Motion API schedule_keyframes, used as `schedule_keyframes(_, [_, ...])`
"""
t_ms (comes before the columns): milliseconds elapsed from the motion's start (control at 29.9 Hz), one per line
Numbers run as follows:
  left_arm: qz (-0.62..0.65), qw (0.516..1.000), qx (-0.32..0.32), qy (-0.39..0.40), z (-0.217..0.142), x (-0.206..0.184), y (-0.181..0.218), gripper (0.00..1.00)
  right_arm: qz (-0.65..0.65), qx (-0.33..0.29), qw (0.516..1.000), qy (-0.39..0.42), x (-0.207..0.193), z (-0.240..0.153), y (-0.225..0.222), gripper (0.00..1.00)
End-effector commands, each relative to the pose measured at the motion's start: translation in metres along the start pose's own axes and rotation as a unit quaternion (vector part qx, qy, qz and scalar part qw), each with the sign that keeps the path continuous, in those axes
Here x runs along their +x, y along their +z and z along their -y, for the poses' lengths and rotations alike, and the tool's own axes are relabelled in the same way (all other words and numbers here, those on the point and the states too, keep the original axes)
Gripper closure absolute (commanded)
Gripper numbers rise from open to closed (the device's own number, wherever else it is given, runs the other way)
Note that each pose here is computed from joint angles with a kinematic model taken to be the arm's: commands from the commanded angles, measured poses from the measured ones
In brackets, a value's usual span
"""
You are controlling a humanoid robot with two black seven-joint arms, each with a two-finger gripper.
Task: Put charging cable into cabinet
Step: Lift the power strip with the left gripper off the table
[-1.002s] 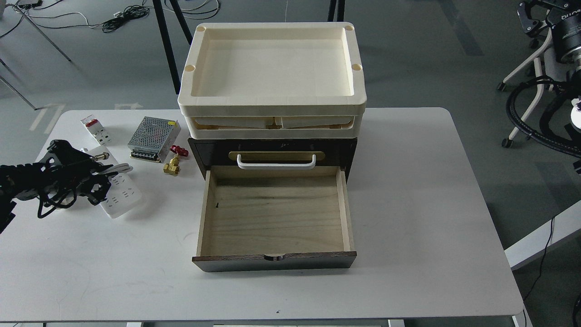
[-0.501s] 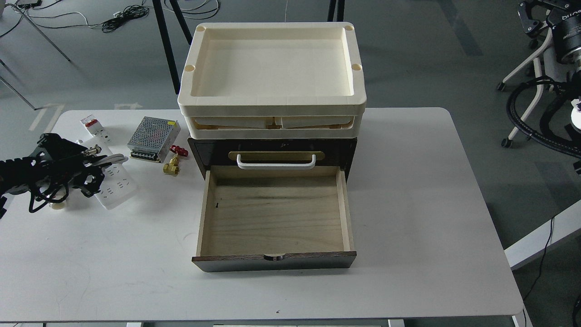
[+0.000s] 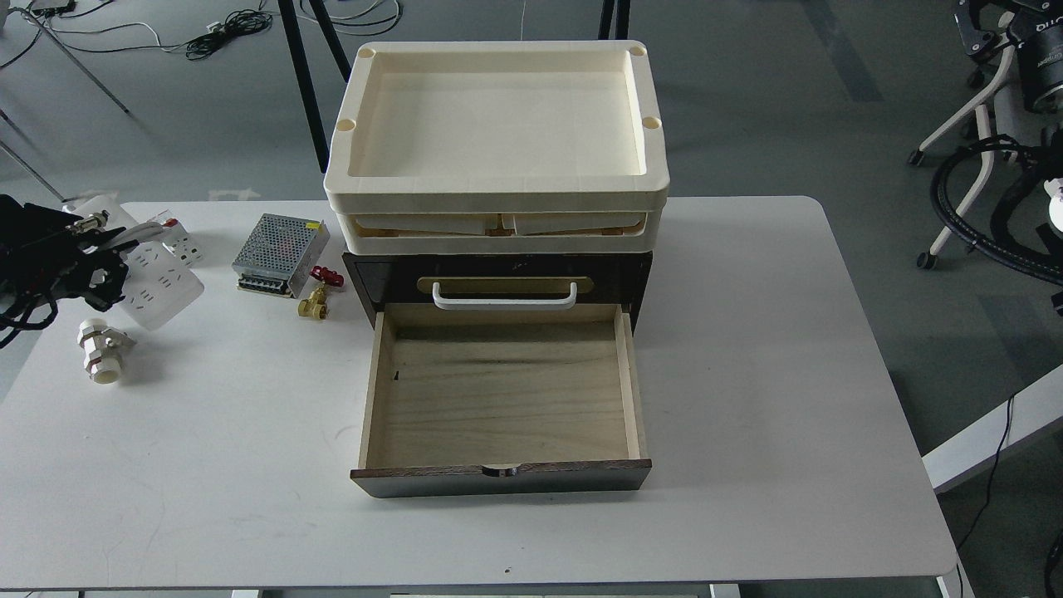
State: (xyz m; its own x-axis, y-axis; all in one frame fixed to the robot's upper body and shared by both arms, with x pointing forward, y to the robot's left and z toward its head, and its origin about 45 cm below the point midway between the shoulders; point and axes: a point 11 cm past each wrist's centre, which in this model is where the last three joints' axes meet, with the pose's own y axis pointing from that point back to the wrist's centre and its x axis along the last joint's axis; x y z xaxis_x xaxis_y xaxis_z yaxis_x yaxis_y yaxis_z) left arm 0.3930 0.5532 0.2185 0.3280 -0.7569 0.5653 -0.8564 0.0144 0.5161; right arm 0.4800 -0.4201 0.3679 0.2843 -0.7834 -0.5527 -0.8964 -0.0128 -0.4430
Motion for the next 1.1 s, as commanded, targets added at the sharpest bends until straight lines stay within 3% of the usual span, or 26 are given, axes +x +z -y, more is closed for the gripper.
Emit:
schedule_keyframes(0, [-0.033,0.999,0.033,0.02,-0.006,0.006,-0.017,0.94,0.0,0.003,1.0,0.0,0.0,0.001,-0.003,0.01])
schedule_keyframes(200, [-0.057,0.993,0.094,0.03,-0.041,0.0,-0.069,0.94,0.002,0.015,1.0,-0.001,-0.001,0.003,-0.012,0.01])
schedule_keyframes(568, [-0.143,0.983,0.08,0.083,-0.098,0.057,-0.117,0.95,-0.011,0.03,0.999,0.004,0.006,0.002,-0.033,0.01])
schedule_keyframes(802, [-0.167,0.982,0.039,0.08,-0.134,0.054,-0.099,0.94,-0.017,0.036,0.999,0.007,0.009,0.001,-0.041,0.01])
schedule_keyframes(1069, [-0.2,0.975,-0.05,0.08,-0.172,0.069,-0.042,0.94,-0.018,0.034,0.999,0.008,0.01,0.0,-0.04,0.01])
